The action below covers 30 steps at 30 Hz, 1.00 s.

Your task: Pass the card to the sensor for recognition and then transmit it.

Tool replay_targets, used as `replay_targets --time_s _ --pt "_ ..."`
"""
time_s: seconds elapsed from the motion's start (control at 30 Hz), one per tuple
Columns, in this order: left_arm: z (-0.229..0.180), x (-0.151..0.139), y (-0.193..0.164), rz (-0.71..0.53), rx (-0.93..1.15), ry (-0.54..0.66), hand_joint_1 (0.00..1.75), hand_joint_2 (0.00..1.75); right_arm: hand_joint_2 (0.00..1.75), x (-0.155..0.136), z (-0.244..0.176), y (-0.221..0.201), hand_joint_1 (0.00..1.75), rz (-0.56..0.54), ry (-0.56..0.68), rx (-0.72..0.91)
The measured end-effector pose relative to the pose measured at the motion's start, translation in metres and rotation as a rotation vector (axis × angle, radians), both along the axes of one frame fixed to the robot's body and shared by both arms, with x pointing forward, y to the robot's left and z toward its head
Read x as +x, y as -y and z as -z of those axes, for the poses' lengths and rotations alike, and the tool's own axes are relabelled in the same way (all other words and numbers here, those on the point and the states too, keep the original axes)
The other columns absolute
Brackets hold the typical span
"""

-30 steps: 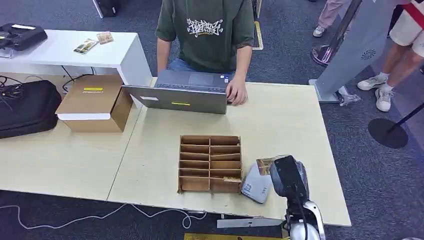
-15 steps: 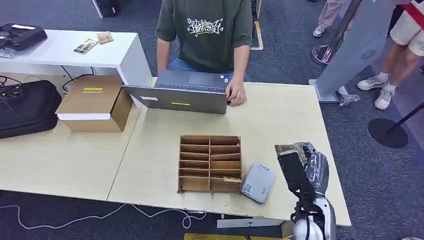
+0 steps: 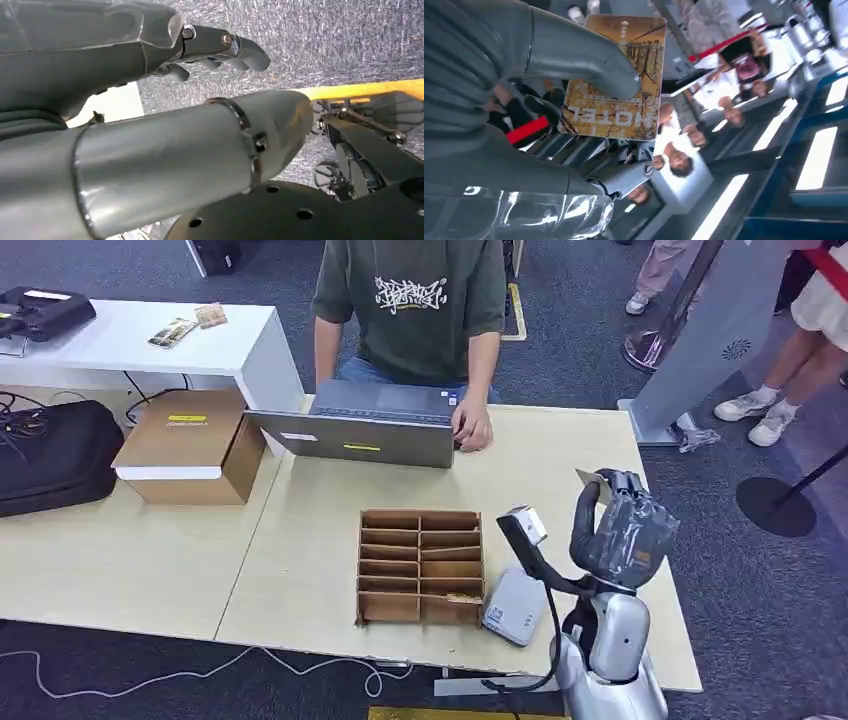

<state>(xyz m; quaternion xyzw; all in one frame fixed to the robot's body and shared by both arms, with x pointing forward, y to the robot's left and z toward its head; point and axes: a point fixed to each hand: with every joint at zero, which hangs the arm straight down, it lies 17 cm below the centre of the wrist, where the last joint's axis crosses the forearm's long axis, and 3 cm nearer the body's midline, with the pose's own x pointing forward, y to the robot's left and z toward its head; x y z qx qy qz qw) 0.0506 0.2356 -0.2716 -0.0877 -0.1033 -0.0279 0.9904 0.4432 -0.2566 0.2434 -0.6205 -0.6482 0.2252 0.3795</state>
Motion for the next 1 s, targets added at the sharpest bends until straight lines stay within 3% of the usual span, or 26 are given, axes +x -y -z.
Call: replay_targets --time_s 0.23,0.43,1.0 --pt "0.002 -0.004 -0.014 0.077 0.032 -0.016 0.00 0.00 1.75 0.042 -0.010 -0.008 1.75 0.032 0.034 -0.081" --pt "0.002 -0.001 -0.022 0.100 0.046 -0.027 0.00 0.00 1.75 0.077 -0.018 -0.044 1.75 -0.046 0.040 -0.274" --pt "0.002 0.000 -0.021 0.170 0.040 -0.028 0.00 0.00 1.75 0.140 -0.063 -0.084 1.75 -0.119 0.053 -0.507"
